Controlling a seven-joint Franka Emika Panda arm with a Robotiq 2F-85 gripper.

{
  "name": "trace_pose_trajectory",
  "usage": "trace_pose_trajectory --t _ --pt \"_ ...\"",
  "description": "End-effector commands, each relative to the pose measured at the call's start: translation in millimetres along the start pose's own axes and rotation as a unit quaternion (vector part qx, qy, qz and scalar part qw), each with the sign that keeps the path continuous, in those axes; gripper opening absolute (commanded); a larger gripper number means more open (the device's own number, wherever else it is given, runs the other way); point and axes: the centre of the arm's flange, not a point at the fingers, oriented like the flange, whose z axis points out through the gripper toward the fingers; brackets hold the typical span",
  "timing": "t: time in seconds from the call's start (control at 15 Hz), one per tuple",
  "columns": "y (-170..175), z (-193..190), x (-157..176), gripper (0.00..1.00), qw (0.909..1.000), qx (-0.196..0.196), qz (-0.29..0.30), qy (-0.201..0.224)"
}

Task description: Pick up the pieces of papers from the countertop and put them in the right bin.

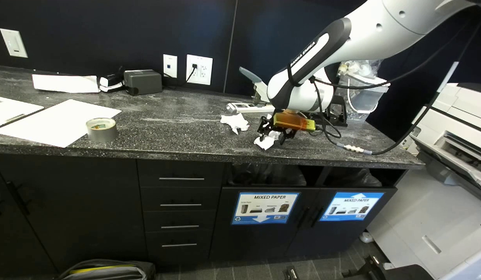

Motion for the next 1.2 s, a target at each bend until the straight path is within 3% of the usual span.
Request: trace_pose_trajectory --t 0.0,0.4,0.6,0.8,1.13 --pt "-1.7 0.2 9.4 0.58 1.0 0.003 -0.003 -0.001" --pt "5.1 -1.2 8.9 0.15 0.9999 -0.001 -0.008 -0.008" --pt "13.7 -4.2 1.7 0.1 0.9991 -0.007 -0.028 -0.03" --pt "24.9 -12.6 -25.4 0.15 0.9951 -0.026 -0.072 -0.062" --pt "50.7 -41.7 -96.5 0.15 0.9795 0.009 -0.151 -0.133"
